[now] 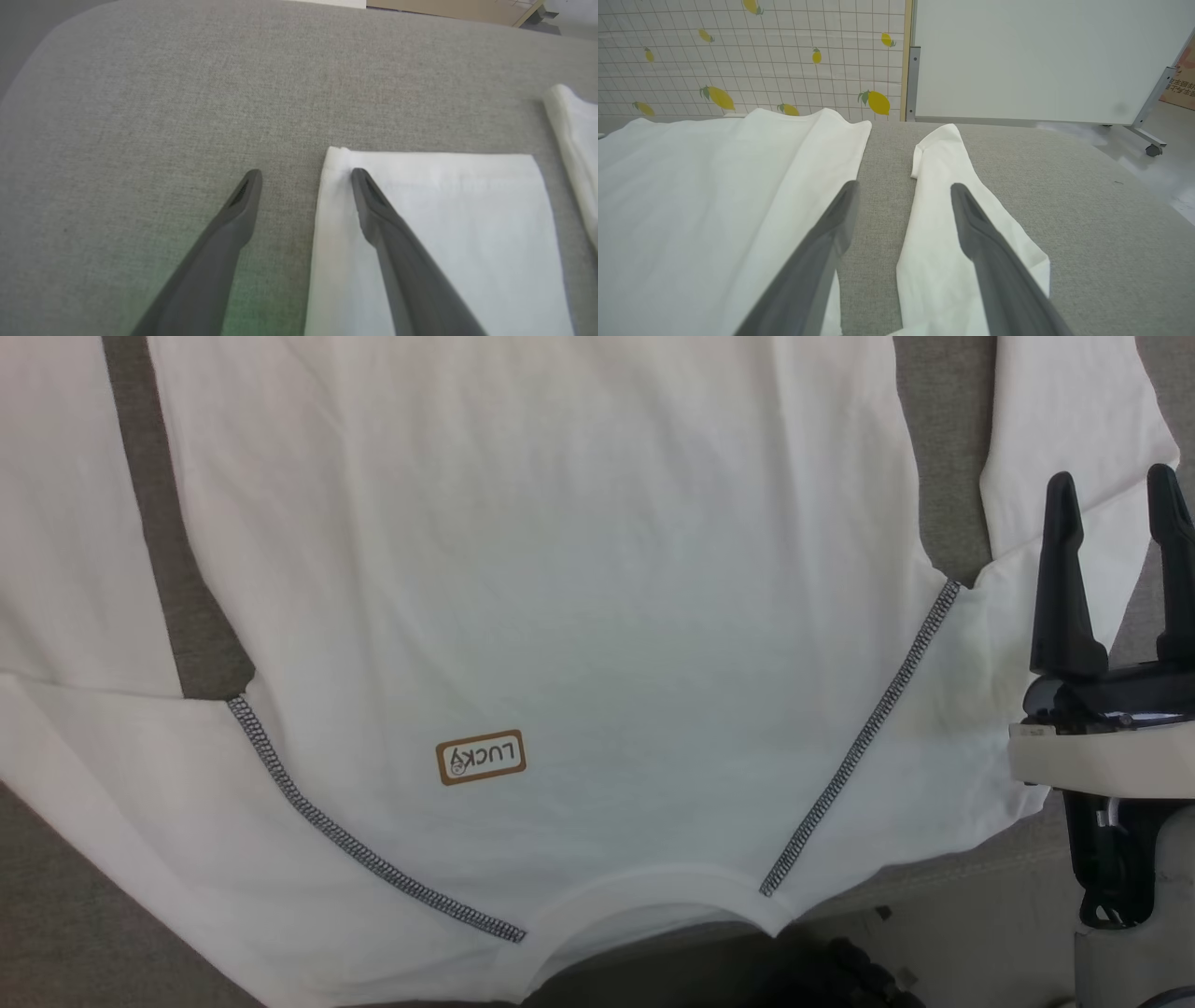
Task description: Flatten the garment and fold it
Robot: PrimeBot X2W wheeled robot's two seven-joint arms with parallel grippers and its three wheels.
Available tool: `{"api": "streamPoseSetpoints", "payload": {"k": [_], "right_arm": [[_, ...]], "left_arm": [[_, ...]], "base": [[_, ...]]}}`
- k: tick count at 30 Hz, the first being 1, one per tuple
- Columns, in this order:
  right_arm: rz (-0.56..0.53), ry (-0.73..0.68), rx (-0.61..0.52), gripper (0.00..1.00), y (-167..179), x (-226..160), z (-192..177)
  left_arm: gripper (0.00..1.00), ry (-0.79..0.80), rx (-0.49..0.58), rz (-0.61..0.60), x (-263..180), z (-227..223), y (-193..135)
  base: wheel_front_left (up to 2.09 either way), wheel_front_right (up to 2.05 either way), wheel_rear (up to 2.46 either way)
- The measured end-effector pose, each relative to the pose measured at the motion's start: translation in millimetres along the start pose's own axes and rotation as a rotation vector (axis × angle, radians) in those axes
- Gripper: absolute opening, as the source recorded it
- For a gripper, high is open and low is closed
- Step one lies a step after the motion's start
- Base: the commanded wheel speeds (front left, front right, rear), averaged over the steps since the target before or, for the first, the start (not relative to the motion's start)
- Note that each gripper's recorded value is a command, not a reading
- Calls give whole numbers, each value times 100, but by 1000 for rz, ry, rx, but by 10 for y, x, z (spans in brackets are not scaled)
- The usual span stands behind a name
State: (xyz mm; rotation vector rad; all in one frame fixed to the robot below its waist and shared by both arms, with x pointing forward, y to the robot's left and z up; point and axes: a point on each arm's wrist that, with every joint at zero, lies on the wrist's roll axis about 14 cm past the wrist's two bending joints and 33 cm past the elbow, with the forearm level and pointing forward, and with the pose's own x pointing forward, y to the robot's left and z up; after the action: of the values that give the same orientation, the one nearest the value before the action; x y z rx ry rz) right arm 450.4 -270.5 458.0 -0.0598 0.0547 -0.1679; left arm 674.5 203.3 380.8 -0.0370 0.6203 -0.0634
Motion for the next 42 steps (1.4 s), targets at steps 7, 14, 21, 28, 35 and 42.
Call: {"api": "streamPoseSetpoints", "payload": {"k": [7,14,21,28,35,42], "right_arm": [[-13,2,-24,100,-56,-24,-18],[-11,6,-25,100,-49,-26,-33],[-10,-10,-20,100,-48,-36,33],[-13,-52,-8,100,-58,-55,208],[-29,-74,-1,100,-120,-214,417],[-44,-84,21,100,-188,-471,593]], "left_arm": [[100,48,-18,24,185,-91,-25],[0,146,-60,-6,192,-199,-86],[0,62,-41,-29,116,-65,-186],[0,-179,-52,-31,-165,300,-134],[0,-371,-39,0,-810,535,80],[0,-579,-9,-69,-1737,974,-83]], "base": [[0,0,0],[0,0,0],[0,0,0],[0,0,0],[0,0,0],[0,0,0]]}}
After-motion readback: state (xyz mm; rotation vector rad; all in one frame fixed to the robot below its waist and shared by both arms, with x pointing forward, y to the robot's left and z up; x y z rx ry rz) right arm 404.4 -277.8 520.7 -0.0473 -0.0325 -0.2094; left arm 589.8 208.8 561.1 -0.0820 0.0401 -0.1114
